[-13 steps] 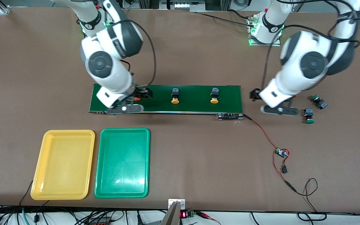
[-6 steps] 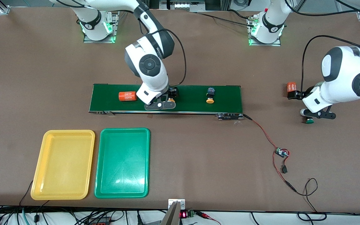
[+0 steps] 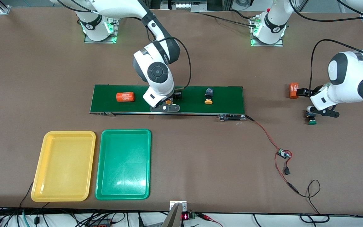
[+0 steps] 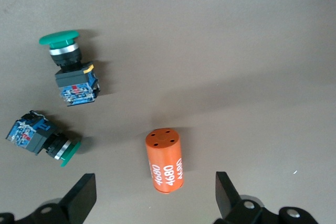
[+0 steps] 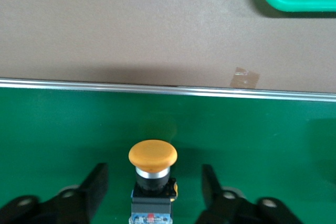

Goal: Sort buttons by color to trays
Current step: 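Carry the yellow button to the yellow tray while the left gripper grasps the cylinder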

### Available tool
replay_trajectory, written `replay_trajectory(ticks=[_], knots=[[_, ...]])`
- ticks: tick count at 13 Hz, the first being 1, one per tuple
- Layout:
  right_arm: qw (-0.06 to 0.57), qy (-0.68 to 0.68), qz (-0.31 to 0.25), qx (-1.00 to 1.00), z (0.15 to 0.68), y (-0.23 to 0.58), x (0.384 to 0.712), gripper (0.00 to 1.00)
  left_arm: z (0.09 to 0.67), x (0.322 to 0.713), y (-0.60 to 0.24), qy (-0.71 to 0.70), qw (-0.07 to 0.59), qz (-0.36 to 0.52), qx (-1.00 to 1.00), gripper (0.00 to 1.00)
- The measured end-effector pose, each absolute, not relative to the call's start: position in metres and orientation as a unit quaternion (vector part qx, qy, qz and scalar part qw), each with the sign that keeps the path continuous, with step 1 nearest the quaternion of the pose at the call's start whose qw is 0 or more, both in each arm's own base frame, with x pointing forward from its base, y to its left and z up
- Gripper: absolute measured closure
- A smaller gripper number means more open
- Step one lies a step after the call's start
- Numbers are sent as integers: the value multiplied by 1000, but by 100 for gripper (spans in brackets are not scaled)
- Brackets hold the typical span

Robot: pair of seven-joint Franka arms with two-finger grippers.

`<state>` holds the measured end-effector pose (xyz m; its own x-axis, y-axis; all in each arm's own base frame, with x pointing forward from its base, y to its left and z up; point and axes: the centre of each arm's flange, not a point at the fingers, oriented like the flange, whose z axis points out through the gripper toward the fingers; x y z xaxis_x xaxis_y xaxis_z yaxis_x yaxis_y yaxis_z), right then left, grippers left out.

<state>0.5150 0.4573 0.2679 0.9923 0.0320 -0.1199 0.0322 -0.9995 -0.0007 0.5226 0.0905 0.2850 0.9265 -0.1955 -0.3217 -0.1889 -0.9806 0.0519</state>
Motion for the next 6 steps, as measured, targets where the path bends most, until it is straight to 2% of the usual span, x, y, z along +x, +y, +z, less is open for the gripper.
replay_trajectory(ticks=[1, 2, 4, 5, 6], knots=[[3, 16, -62, 998, 263, 457, 515, 22, 285, 523, 91, -100, 10, -163, 982, 0], [4, 16, -62, 998, 257, 457, 515, 30, 285, 524, 90, -101, 9, -157, 982, 0], [8, 15, -65, 998, 247, 456, 515, 54, 277, 522, 91, -101, 6, -141, 985, 0], [10, 15, -66, 998, 244, 456, 515, 55, 269, 517, 94, -99, 5, -135, 986, 0], [9, 14, -64, 998, 244, 456, 516, 62, 259, 510, 96, -96, 6, -134, 986, 0]])
